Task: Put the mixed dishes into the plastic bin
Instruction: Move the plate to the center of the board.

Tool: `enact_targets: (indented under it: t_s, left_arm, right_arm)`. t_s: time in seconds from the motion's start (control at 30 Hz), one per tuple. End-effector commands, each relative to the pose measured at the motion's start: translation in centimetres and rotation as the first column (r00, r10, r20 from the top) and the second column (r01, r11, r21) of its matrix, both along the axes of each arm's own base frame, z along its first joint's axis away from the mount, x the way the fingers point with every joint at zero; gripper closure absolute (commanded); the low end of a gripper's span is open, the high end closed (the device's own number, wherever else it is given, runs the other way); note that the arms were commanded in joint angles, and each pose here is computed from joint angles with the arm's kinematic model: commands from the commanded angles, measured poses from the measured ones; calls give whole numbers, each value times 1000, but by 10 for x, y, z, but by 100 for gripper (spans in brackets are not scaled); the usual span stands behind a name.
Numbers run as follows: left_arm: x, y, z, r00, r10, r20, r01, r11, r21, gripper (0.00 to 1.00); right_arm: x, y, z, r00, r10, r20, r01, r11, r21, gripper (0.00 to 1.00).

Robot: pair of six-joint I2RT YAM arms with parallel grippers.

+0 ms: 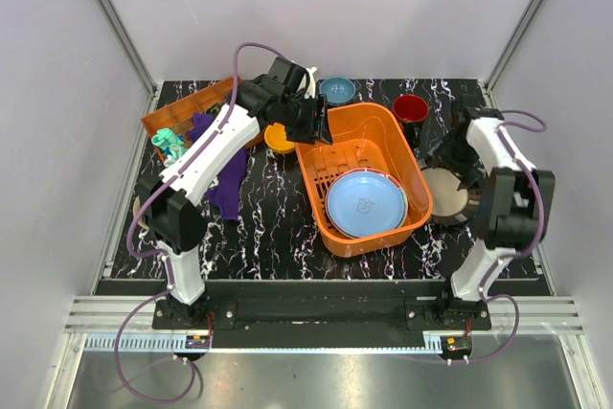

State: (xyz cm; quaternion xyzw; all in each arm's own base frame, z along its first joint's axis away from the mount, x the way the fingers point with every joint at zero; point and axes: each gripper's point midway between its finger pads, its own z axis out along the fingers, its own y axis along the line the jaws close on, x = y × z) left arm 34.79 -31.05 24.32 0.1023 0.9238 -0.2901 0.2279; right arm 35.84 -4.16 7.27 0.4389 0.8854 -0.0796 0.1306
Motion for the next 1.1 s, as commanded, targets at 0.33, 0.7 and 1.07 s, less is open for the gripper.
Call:
enact_targets:
  t_s: [0.33,0.7,1.07]
  left_arm:
    - [-5,-12,43,998,-26,53,32,993,-115,45]
    - [-6,-14,43,998,-36,46,41,992,-123,45]
    - [-4,-16,41,999,-28,32,32,992,-123,45]
  right_arm:
    - [-95,-8,10,963,-267,37,265,963,41,0]
    - [-117,1,-14,937,-349,7,347,933,96,0]
    - [-137,1,-12,927,-374,16,371,923,100,0]
